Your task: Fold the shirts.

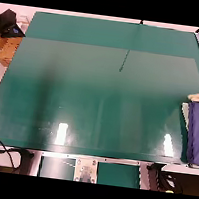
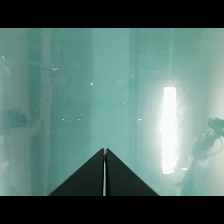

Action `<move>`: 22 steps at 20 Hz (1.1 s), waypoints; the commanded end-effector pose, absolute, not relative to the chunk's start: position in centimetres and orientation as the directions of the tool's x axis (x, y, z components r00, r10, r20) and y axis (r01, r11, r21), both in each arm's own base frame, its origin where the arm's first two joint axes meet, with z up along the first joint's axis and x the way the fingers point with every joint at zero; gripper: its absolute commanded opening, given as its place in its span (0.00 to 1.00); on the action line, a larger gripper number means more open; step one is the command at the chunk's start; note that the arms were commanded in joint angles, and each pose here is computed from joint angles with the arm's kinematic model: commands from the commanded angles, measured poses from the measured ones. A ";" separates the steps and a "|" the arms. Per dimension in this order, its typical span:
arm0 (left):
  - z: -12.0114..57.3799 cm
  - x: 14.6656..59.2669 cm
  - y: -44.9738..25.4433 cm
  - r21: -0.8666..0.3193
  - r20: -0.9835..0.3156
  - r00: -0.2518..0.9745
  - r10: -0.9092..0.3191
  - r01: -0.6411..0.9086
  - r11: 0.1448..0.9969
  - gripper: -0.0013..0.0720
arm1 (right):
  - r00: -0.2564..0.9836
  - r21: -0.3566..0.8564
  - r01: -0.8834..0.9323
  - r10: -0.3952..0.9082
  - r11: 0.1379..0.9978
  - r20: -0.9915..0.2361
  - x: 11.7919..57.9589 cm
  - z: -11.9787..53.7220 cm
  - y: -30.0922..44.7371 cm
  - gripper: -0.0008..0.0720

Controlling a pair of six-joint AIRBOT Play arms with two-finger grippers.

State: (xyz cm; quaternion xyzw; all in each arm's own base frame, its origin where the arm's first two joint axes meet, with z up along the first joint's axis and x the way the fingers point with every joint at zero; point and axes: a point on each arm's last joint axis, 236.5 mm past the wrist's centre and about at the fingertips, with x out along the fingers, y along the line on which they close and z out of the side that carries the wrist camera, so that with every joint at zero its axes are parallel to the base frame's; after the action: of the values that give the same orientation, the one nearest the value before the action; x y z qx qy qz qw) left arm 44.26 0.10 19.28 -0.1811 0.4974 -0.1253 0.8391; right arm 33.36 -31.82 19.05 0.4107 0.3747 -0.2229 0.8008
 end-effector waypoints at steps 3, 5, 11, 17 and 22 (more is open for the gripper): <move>19.4 44.1 -0.2 -0.437 -0.787 0.469 -0.401 0.034 0.899 0.05 | 0.332 0.303 0.866 -0.002 0.397 -0.943 24.3 15.6 -31.5 0.03; 19.3 43.9 -0.2 -0.438 -0.790 0.461 -0.403 0.035 0.898 0.05 | 0.315 0.275 0.889 -0.055 0.366 -0.947 23.1 16.8 -31.2 0.03; 19.2 43.8 -0.3 -0.438 -0.793 0.456 -0.405 0.035 0.898 0.05 | 0.242 0.208 0.919 -0.063 0.334 -0.968 20.2 16.2 -29.2 0.03; 19.1 43.5 -0.3 -0.438 -0.798 0.444 -0.407 0.036 0.898 0.04 | -0.098 -0.062 0.968 0.137 0.244 -0.986 12.2 6.6 -24.4 0.03; 18.9 43.1 -0.4 -0.432 -0.806 0.426 -0.412 0.053 0.900 0.05 | -0.363 -0.335 0.917 0.108 0.216 -0.926 6.0 4.1 -25.3 0.03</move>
State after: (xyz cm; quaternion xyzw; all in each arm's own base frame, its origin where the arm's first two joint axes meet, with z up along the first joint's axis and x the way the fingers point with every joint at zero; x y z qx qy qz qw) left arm 43.34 -0.36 18.99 -0.1791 0.5136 -0.1365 0.8280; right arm 9.99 -24.66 5.22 0.4329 0.6350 -0.4426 0.4621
